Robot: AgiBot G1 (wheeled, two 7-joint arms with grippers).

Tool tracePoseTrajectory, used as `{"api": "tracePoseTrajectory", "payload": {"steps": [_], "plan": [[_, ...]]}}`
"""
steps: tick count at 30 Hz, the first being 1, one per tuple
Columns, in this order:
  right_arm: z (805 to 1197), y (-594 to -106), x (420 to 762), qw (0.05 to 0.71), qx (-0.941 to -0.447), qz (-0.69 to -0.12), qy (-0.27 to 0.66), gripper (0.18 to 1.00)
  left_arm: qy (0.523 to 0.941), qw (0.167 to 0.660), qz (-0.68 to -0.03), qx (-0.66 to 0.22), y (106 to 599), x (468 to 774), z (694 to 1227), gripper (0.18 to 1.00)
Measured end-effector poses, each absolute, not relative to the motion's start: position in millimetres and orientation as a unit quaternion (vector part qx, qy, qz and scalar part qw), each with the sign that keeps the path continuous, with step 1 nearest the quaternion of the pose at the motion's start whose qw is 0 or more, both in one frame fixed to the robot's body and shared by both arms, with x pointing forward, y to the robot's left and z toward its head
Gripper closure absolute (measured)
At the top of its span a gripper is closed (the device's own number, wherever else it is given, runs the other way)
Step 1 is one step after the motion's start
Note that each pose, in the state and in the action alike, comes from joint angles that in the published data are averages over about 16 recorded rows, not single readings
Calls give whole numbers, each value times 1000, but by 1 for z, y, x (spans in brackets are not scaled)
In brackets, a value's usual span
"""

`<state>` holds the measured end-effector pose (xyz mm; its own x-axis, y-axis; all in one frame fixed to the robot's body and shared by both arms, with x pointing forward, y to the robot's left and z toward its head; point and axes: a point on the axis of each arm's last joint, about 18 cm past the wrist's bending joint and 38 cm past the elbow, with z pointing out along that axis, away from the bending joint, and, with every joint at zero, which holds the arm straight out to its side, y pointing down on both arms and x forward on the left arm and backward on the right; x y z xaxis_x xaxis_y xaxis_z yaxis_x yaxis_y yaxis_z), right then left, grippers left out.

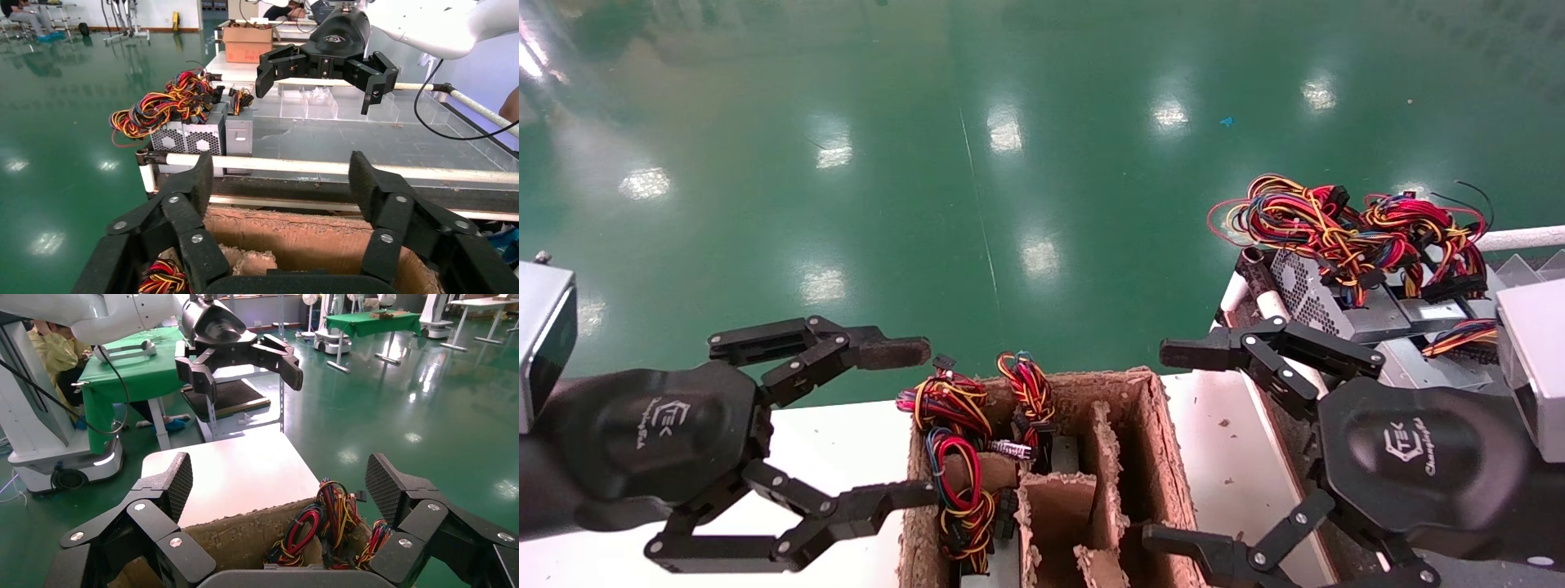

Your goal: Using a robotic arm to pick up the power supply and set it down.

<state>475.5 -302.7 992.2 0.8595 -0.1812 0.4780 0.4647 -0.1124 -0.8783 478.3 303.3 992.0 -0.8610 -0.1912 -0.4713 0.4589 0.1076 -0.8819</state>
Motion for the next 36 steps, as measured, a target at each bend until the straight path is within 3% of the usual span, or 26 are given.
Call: {"api": "tracePoseTrajectory", "payload": {"steps": [8,16,26,36], "plan": [[991,-302,477,658,-705,-246,-98,178,702,246,-661,95,303,478,992,482],[986,-297,490,648,-713,-255,-80,178,702,246,-661,95,303,478,992,659],[963,-274,535,619,-739,-265,-25,178,702,246,-661,95,303,478,992,872],[935,-231,584,607,-756,-245,10,178,702,246,-661,95,303,478,992,967]]}}
